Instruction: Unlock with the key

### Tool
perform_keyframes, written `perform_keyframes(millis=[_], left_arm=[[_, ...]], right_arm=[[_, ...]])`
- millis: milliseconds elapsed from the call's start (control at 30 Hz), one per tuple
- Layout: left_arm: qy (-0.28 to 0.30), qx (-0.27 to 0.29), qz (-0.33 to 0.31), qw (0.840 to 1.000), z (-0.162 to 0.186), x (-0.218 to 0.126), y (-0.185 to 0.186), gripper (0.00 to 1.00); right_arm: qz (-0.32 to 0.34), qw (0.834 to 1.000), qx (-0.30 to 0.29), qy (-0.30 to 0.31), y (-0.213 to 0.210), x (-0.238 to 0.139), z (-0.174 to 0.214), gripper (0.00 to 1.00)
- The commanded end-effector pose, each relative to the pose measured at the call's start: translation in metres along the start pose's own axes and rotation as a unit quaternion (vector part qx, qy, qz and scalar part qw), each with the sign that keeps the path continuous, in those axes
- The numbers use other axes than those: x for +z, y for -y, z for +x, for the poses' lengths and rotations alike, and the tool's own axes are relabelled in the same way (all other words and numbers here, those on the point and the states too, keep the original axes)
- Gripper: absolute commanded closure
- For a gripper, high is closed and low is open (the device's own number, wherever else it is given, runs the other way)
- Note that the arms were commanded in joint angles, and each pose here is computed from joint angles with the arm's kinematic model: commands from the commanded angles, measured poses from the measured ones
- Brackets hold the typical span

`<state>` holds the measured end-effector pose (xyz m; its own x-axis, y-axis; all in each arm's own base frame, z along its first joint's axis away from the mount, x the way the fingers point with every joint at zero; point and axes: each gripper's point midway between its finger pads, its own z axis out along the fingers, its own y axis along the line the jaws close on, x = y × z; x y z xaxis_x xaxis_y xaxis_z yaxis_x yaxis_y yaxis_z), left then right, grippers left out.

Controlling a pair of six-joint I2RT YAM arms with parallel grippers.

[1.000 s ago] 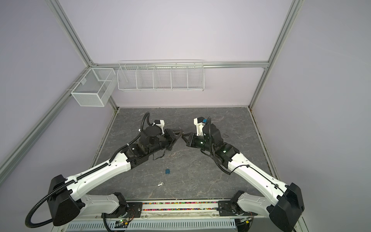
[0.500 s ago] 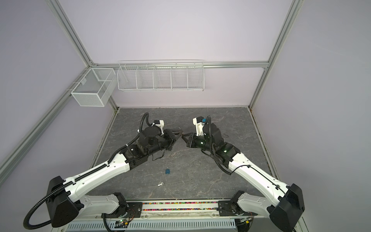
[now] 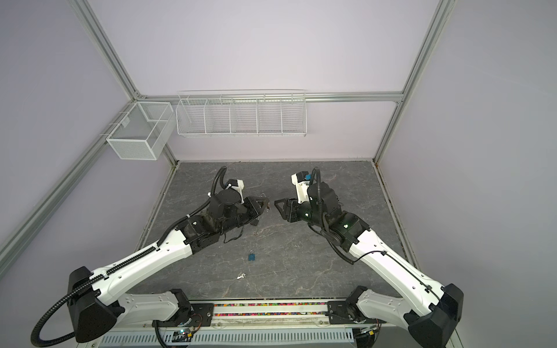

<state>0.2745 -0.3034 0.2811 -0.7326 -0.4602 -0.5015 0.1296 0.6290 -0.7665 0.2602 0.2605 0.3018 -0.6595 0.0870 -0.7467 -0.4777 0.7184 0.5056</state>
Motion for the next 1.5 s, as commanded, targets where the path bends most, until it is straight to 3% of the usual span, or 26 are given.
perform_keyframes(millis=[0, 133, 333, 500, 667, 800, 1167, 1467], left_arm=[[0.040, 0.100, -0.026, 0.994, -0.020, -0.013, 0.000, 1.00], [0.044, 0.173, -0.011, 0.984, -0.017, -0.009, 0.001, 1.00], [0.057, 0.286, 0.027, 0.956, 0.002, 0.001, 0.011, 1.00], [0.077, 0.375, 0.073, 0.921, 0.031, 0.007, 0.026, 1.00], [0.096, 0.395, 0.099, 0.908, 0.044, 0.013, 0.030, 1.00], [0.138, 0.442, 0.096, 0.881, 0.052, 0.011, 0.041, 1.00], [0.157, 0.452, 0.085, 0.874, 0.063, 0.021, 0.046, 1.00], [0.158, 0.453, 0.078, 0.874, 0.065, 0.024, 0.044, 1.00]], right_arm=[[0.056, 0.998, -0.029, -0.012, 0.018, -0.020, 0.002, 0.32], [0.087, 0.995, -0.012, -0.038, 0.034, -0.031, 0.006, 0.17], [0.091, 0.992, -0.021, -0.083, 0.035, -0.035, 0.009, 0.10], [0.089, 0.990, -0.026, -0.105, 0.028, -0.035, 0.004, 0.07], [0.102, 0.986, -0.027, -0.128, 0.031, -0.026, 0.003, 0.06], [0.123, 0.981, -0.028, -0.145, 0.036, -0.019, 0.000, 0.05], [0.194, 0.970, -0.020, -0.146, 0.053, -0.015, -0.009, 0.02], [0.218, 0.961, -0.047, -0.163, 0.056, -0.005, -0.008, 0.01]])
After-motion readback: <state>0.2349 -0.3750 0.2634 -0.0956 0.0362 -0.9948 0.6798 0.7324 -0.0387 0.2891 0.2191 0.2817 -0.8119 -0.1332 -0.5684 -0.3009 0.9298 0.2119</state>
